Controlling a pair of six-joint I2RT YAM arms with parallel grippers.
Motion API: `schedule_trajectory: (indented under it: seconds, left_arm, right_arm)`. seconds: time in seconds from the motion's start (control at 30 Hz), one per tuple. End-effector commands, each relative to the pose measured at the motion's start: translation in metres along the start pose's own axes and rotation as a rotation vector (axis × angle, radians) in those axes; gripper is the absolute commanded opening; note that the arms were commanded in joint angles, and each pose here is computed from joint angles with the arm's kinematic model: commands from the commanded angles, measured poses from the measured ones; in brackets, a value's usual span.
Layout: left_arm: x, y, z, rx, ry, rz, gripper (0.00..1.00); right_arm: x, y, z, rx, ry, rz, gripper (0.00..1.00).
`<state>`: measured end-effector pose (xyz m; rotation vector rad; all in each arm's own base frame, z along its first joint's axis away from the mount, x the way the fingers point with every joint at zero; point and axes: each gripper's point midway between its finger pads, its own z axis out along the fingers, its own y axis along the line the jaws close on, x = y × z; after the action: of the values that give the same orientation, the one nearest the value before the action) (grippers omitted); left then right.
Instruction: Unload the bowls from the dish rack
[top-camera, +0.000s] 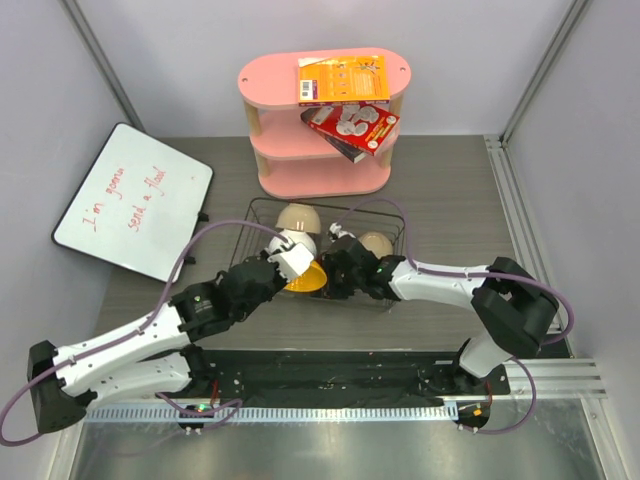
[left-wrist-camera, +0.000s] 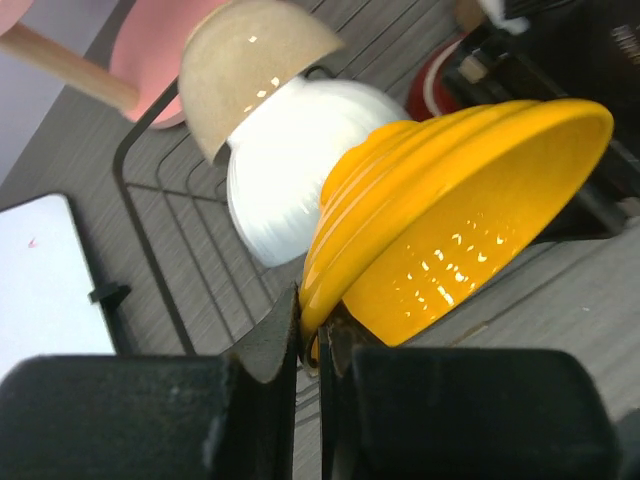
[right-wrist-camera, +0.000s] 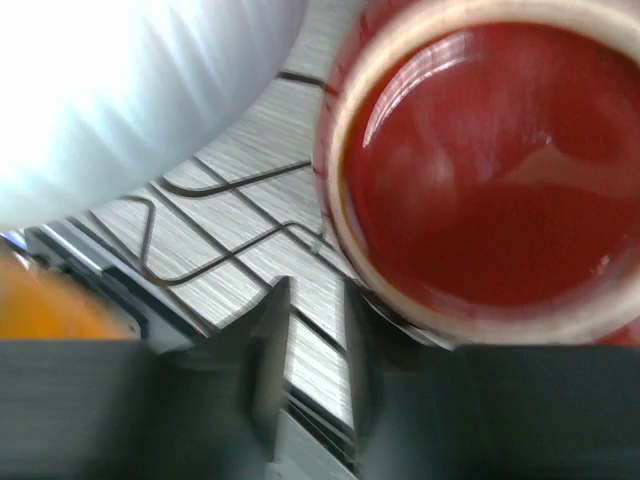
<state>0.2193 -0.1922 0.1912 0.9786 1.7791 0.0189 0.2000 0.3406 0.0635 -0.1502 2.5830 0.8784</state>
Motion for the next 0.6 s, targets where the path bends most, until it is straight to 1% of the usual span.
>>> schedule_trajectory:
  seconds: [0.0,0.1,0.27,0.4,0.5,0.57]
  left_arm:
    - [-0.039,-0.015,-0.014,0.144,-0.088,-0.070,0.00]
    - [-0.041,-0.022,-0.018,0.194,-0.062,-0.074,0.00]
    - [-0.042,-0.021,-0.020,0.191,-0.067,-0.100,0.00]
    - [-0.050,-0.006,-0.025,0.130,-0.105,-0.131,0.00]
    - [-0.056,0.009,-0.031,0.067,-0.139,-0.157,0.00]
    - [-0.057,0.024,-0.034,-0.011,-0.149,-0.181,0.00]
  right_arm:
    - [0.003,0.008,-0.010,-0.022,-0.006,-0.016,0.43]
    - [-0.002,0.009,-0.016,-0.019,-0.032,-0.015,0.47]
    - [-0.007,0.009,-0.021,-0.002,-0.043,-0.013,0.48]
    - [-0.014,0.019,-0.031,-0.021,-0.056,-0.011,0.49]
    - [-0.023,0.028,-0.042,-0.034,-0.085,-0.010,0.55]
    - [-0.026,0.030,-0.047,-0.035,-0.098,-0.006,0.57]
